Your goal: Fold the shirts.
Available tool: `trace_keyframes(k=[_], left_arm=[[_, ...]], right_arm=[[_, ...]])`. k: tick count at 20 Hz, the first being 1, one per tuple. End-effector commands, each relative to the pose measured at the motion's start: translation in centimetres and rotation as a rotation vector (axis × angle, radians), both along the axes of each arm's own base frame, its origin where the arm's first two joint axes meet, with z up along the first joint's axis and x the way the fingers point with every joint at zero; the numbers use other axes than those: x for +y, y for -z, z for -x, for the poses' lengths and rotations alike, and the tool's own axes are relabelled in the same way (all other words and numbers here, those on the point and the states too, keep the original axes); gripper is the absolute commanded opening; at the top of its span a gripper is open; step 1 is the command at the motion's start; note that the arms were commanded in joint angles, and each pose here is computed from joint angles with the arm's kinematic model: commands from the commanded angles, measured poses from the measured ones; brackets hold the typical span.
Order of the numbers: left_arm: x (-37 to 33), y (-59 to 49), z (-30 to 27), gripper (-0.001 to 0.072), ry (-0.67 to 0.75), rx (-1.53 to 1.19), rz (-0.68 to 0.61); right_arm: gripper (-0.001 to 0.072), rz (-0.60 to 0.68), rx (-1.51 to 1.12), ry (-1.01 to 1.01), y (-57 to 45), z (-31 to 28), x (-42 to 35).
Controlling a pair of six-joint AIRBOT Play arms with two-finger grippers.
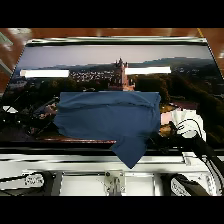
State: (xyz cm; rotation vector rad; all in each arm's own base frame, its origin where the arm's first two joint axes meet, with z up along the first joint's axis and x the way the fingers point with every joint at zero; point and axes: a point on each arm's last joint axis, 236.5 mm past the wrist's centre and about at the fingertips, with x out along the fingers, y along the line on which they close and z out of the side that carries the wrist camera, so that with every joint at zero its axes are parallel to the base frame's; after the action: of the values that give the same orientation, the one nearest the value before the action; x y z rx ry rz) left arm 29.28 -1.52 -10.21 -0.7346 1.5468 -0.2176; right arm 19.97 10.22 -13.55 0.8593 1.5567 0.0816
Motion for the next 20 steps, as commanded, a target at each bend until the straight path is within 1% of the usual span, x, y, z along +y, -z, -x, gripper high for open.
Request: trace_keyframes(k=[1,3,4,6,10,12,15,17,20], left_arm=[[0.0,-0.1,-0.1,0.0035,0.001,-0.006,-0.001],[0.6,-0.8,-1.2,0.0034,0.036,-0.078,-0.03],[1.1,-1.5,-2.2,0.0034,0.027,-0.116,-0.053],[2.0,-4.1,-4.8,0.0034,0.012,-0.214,-0.088],[2.5,-9.0,-9.9,0.0033,0.008,-0.354,-0.133],[1.8,-10.1,-12.4,0.0034,0.008,-0.405,-0.153],[0.2,-9.9,-16.1,0.0034,0.001,-0.428,-0.154],[-0.6,-8.9,-18.3,0.0035,-0.007,-0.408,-0.139],[-0.4,-6.6,-20.9,0.0037,-0.067,-0.349,-0.115]], right_arm=[[0.0057,0.042,-0.034,-0.025,0.3,-1.2,0.4],[0.0056,0.048,-0.149,-0.07,-2.0,-4.0,0.3],[0.0056,0.058,-0.219,-0.078,-3.7,-5.9,0.1],[0.0055,0.083,-0.365,-0.057,-7.9,-10.3,-0.5],[0.0055,0.105,-0.531,0.022,-14.8,-17.2,-1.6],[0.0055,0.139,-0.558,0.049,-15.2,-19.9,-2.6],[0.0055,0.145,-0.537,0.065,-13.6,-23.8,-3.1],[0.0055,0.154,-0.533,0.076,-12.3,-26.5,-3.6],[0.0056,0.163,-0.535,0.091,-10.8,-30.0,-4.2]])
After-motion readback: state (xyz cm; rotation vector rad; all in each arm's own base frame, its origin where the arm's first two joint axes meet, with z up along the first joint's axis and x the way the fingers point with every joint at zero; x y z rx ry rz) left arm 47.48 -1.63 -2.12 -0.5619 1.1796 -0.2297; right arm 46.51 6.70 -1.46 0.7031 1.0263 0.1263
